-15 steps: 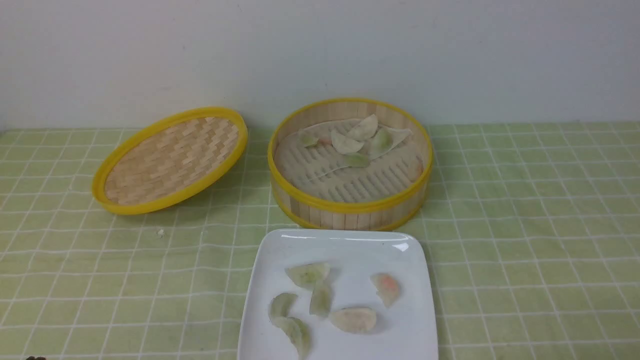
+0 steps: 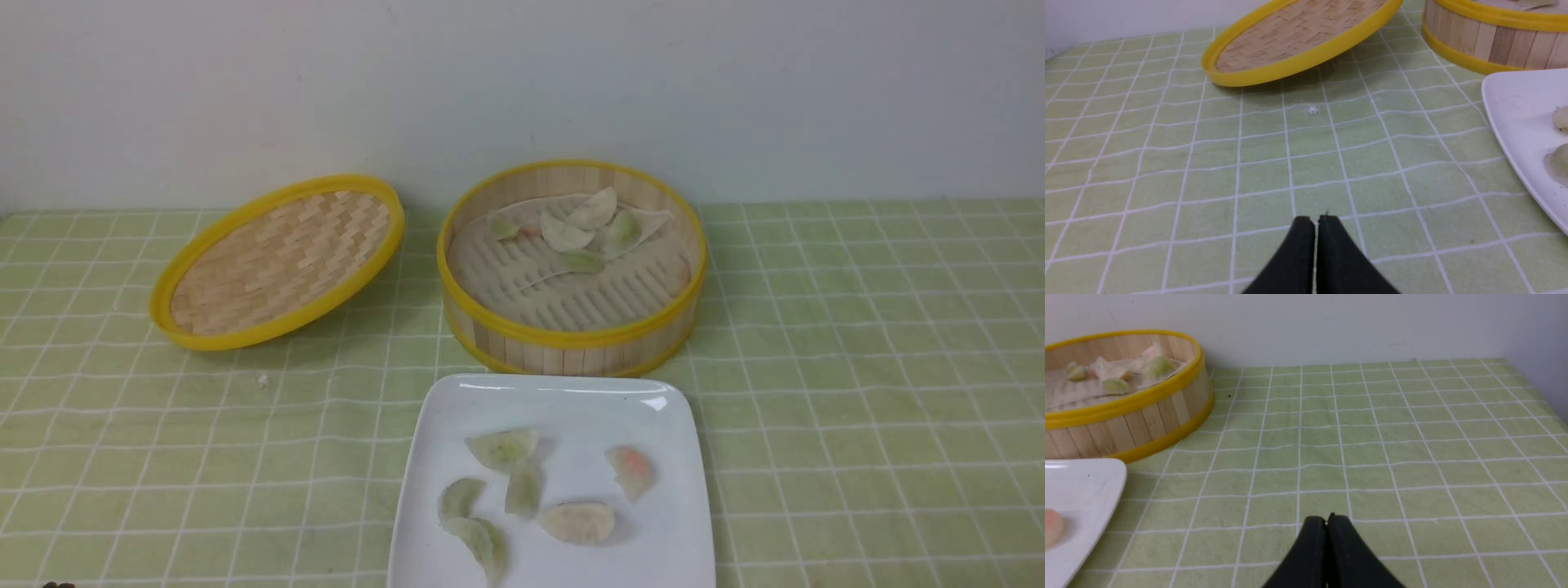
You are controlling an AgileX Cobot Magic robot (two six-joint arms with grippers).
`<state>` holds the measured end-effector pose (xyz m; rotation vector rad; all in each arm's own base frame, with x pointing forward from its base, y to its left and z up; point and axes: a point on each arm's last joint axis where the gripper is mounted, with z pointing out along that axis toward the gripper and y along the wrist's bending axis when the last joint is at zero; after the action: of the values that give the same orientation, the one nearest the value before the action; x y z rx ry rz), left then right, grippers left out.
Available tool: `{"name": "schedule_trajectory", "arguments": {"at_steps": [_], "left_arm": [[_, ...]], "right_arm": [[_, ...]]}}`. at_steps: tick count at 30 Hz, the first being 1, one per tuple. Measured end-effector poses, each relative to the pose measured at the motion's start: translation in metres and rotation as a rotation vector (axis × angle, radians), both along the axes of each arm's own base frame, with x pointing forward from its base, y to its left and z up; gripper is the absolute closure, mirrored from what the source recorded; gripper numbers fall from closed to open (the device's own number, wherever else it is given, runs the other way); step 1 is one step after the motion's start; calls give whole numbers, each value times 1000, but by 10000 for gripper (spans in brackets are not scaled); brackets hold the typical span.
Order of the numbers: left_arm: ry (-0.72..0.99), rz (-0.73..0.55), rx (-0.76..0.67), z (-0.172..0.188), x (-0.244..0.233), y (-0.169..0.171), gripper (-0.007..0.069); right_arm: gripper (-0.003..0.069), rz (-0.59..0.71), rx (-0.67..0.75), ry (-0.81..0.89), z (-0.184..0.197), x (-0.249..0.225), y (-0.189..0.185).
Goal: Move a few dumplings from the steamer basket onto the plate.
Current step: Use the right arm to grab a dumpling from inside the steamer
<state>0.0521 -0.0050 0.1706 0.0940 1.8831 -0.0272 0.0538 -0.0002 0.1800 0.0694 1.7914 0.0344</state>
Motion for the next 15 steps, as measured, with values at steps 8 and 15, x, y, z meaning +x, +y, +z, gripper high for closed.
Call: {"name": "schedule_trajectory", "arguments": {"at_steps": [8, 15], "left_arm": [[0, 0, 0, 0, 0, 0, 631], [0, 0, 0, 0, 0, 0, 631]], "right_arm": [[673, 0, -1, 0, 0, 0, 0], [673, -7, 187, -63, 3, 1, 3]]}}
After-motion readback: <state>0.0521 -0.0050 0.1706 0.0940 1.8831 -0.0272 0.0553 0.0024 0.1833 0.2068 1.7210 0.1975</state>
